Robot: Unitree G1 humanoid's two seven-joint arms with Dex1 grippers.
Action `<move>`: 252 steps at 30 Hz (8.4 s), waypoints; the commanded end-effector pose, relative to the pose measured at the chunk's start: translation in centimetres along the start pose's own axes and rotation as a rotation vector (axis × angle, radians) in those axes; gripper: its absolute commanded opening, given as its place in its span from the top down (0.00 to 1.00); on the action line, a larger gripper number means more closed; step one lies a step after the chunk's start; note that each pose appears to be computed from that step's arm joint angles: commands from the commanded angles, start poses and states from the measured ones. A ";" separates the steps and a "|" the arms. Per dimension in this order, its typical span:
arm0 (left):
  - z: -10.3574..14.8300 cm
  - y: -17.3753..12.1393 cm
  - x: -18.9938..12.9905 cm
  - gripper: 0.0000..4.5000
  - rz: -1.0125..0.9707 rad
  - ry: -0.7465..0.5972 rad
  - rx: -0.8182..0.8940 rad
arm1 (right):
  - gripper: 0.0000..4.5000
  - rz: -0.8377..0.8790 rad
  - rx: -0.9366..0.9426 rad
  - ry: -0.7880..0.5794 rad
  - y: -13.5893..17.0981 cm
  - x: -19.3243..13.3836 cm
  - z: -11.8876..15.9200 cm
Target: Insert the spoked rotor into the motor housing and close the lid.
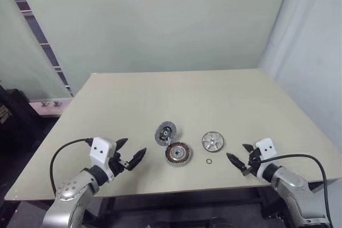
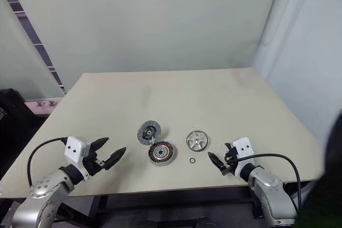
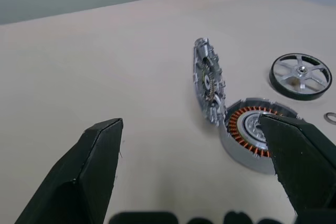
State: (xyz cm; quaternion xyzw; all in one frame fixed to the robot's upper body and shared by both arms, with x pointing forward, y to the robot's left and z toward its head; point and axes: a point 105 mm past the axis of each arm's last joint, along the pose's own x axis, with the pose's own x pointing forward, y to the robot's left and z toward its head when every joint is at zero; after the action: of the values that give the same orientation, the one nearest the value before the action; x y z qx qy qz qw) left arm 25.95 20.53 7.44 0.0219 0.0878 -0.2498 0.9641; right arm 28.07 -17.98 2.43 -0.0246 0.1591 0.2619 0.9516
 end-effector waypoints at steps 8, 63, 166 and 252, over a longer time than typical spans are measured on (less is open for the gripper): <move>0.7 -0.3 -0.1 0.01 -0.018 -0.015 0.030 | 0.00 0.007 -0.019 -0.060 0.2 0.4 1.8; -4.1 -4.8 1.4 0.00 -0.304 0.153 0.000 | 0.29 0.146 -0.041 0.212 7.1 5.8 -2.5; -4.0 -4.5 1.6 0.00 -0.321 0.156 0.048 | 0.27 0.425 -0.131 0.076 15.3 12.2 6.1; -3.3 -4.6 3.1 0.00 -0.342 0.108 0.058 | 0.36 -0.050 0.694 0.168 0.8 8.8 2.9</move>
State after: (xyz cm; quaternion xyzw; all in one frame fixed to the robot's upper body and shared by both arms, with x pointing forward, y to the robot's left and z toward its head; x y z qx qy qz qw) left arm 25.38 15.00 2.44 0.0337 0.1563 -0.4122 0.8970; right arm 34.59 -12.88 0.49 0.2637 0.3479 0.1546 0.8863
